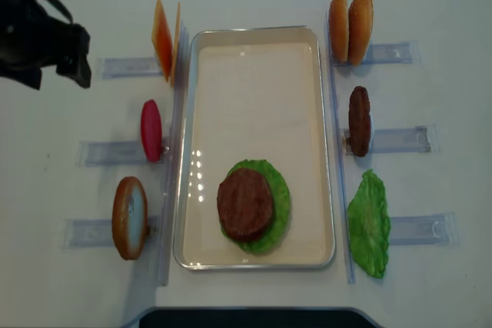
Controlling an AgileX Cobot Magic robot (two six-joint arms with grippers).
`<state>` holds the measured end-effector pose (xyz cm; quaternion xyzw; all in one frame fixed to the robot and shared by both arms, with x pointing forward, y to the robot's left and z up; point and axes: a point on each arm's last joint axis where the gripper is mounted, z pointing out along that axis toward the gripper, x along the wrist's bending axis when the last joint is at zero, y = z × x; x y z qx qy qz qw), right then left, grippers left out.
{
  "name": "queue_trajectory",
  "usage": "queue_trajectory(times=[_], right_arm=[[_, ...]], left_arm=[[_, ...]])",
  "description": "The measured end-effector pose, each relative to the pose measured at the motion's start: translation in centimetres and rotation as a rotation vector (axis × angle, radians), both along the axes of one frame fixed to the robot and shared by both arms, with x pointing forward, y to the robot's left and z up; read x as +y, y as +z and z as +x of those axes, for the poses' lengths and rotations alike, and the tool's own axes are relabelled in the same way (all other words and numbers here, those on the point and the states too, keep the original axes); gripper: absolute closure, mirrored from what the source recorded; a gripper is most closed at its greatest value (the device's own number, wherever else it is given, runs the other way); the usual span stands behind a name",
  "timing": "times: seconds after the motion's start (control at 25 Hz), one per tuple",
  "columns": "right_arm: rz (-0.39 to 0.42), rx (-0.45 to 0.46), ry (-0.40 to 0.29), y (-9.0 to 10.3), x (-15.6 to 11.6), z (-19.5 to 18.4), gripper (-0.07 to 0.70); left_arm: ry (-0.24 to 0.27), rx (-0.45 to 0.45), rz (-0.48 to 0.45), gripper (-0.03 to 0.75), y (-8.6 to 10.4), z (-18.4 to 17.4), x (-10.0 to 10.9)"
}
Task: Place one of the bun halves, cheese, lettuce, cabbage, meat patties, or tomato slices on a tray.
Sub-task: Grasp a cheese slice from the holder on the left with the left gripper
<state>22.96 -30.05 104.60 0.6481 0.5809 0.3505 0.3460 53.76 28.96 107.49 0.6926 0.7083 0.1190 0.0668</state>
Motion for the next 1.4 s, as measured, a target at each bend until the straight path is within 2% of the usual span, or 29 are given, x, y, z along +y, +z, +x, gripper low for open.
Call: queue_trajectory(times=[0.32, 0.64, 0.76, 1.04, 1.16, 1.4], right_arm=[[0.0, 0.0, 0.0, 0.0, 0.0, 0.0, 0.204], [0.0, 0.0, 0.0, 0.0, 0.0, 0.0, 0.204], [0.0, 0.0, 0.0, 0.0, 0.0, 0.0, 0.204], [0.0, 0.0, 0.0, 0.0, 0.0, 0.0, 0.204], [0.0, 0.0, 0.0, 0.0, 0.0, 0.0, 0.204], [0.0, 0.0, 0.0, 0.0, 0.0, 0.0, 0.204]], left_arm=[[0.005, 0.037, -0.002, 0.093, -1.5, 6.6, -0.5], [0.007, 0.068, -0.003, 0.093, -3.5, 10.5, -0.8], [0.008, 0.077, -0.005, 0.093, -4.1, 11.1, -0.8], [0.005, 0.074, -0.006, 0.093, -4.2, 11.3, -0.9], [-0.002, 0.074, -0.003, 0.093, -4.2, 11.3, -1.3], [0.018, 0.07, -0.01, 0.093, -4.1, 11.2, -2.5]])
